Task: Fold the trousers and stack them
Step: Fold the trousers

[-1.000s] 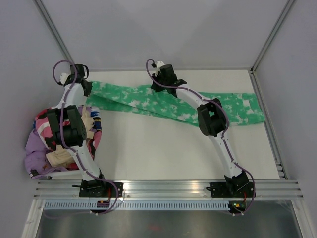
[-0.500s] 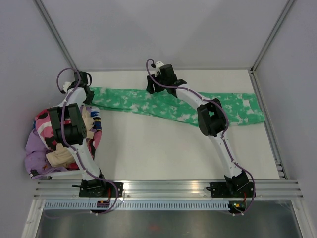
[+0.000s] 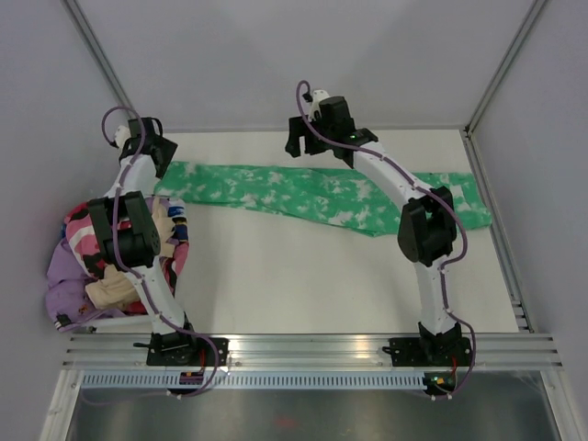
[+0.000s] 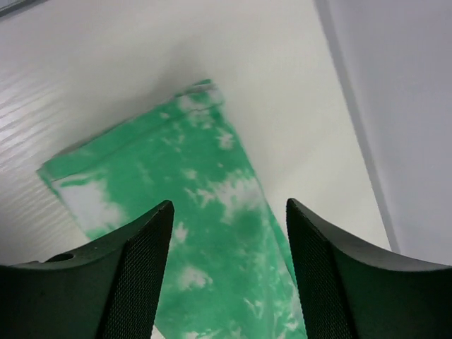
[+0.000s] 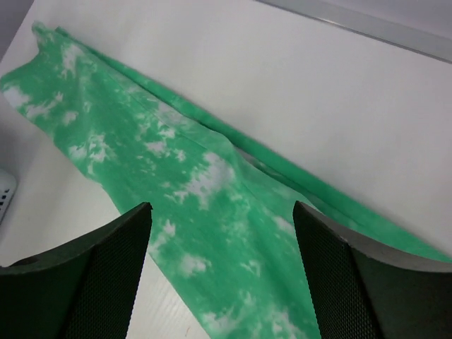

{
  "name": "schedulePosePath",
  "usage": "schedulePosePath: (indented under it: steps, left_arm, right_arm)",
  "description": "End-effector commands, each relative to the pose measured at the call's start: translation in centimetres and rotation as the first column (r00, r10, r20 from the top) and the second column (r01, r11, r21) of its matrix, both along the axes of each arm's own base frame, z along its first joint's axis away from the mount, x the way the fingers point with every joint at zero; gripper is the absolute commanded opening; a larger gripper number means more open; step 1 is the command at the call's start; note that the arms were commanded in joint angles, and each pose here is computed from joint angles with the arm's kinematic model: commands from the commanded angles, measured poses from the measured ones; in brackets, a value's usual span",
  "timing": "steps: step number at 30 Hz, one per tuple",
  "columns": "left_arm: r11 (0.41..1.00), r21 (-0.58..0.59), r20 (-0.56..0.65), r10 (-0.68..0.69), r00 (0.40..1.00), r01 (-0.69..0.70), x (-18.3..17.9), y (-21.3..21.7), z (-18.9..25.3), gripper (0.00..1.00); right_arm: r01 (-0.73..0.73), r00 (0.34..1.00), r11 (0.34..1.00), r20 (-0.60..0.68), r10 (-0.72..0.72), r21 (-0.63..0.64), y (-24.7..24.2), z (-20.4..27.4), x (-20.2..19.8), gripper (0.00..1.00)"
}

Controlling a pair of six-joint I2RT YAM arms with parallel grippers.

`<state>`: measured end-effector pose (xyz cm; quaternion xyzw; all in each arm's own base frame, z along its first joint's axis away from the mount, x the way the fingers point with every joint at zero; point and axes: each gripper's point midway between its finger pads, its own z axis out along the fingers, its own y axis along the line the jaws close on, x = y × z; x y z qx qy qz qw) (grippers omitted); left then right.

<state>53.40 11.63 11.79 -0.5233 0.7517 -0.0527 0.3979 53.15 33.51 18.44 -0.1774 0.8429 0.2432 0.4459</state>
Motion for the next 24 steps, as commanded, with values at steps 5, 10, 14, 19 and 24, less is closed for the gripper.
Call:
schedulePosePath:
  steps: [5, 10, 14, 19, 24]
  left_arm:
    - [0.855, 0.221, 0.242, -0.514, 0.823, 0.469, 4.9, -12.3, 10.2, 0.71]
    - [0.768, 0.210, 0.206, -0.640, 0.740, 0.605, 4.7, -20.4, 8.7, 0.69]
    - [0.726, 0.156, 0.159, -0.687, 0.709, 0.669, 2.6, -23.4, 5.0, 0.63]
    - [0.632, 0.114, 0.016, -0.772, 0.635, 0.766, 0.3, -24.6, -0.5, 0.60]
    - [0.598, 0.093, -0.078, -0.793, 0.605, 0.796, -1.9, -25.5, -3.0, 0.58]
  right_arm:
    - [0.402, 0.888, 0.915, -0.232, -0.396, -0.022, -15.6, -4.9, -1.7, 0.83]
    - [0.408, 0.892, 0.909, -0.176, -0.417, -0.085, -17.2, -6.6, -1.4, 0.83]
    - [0.374, 0.900, 0.923, -0.205, -0.386, -0.093, -16.4, -9.2, -0.8, 0.77]
    - [0.350, 0.911, 0.931, -0.192, -0.365, -0.105, -15.8, -11.0, 0.9, 0.74]
    - [0.332, 0.913, 0.921, -0.176, -0.368, -0.204, -16.0, -13.8, 1.5, 0.72]
